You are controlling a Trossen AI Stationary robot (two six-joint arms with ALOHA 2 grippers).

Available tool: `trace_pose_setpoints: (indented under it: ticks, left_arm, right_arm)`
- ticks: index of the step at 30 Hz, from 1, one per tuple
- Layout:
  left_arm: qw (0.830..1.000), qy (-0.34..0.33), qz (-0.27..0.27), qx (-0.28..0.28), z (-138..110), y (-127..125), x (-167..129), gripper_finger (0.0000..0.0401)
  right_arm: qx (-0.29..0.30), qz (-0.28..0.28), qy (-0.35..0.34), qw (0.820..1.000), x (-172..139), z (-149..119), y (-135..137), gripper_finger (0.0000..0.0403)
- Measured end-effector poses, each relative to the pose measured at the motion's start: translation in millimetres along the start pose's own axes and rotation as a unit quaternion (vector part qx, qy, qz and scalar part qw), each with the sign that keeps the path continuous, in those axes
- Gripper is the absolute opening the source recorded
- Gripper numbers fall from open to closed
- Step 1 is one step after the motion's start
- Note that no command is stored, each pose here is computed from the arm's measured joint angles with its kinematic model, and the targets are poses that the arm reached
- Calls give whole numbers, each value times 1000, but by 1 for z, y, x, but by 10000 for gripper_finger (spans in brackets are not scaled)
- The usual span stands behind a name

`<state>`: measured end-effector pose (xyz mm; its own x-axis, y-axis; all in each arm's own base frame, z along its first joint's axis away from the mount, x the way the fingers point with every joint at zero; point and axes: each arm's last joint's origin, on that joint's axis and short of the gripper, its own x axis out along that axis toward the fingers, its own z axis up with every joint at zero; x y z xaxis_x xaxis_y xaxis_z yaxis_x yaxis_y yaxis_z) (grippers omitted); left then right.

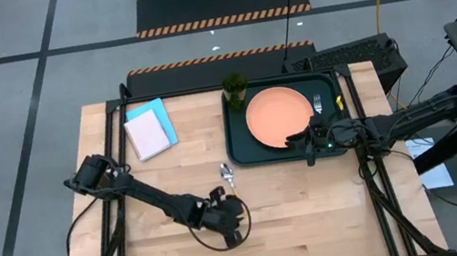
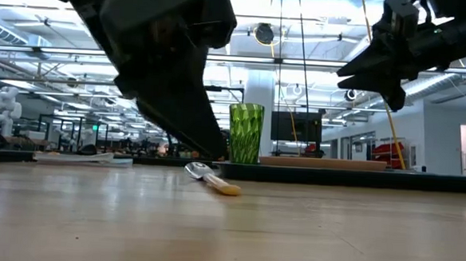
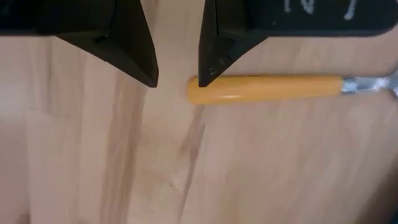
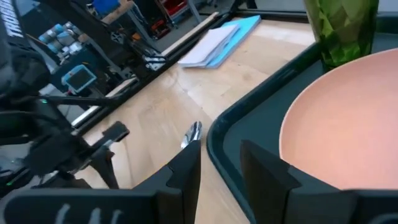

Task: Pick and place plate/cup/fork/spoon on tray
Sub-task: Put the yellow spoon to the right of the orange fork on the black tray

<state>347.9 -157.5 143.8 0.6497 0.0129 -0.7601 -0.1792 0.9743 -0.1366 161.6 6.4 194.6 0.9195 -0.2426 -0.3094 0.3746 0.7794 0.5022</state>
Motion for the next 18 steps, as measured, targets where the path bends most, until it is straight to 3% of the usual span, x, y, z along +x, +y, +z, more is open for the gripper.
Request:
trace_pose_setpoints:
  ticks: [4, 8, 12, 15, 18]
  left_arm:
    - [999, 11, 11, 28, 2, 3, -11, 120]
    - [994, 69, 51, 73, -9, 11, -13, 120]
    - [985, 92, 63, 129, -15, 14, -7, 120]
    - [980, 114, 84, 139, -19, 18, -10, 120]
    - [974, 102, 147, 136, -17, 22, -28, 120]
  right_arm:
    - [-1, 13, -2, 1000, 14, -6, 7, 105]
    - [-21, 28, 12, 999, 32, -13, 26, 105]
    - [-59, -14, 33, 998, 58, -25, 54, 105]
    - [-89, -49, 38, 994, 84, -35, 82, 105]
    - [-136, -76, 49, 987, 112, -47, 112, 105]
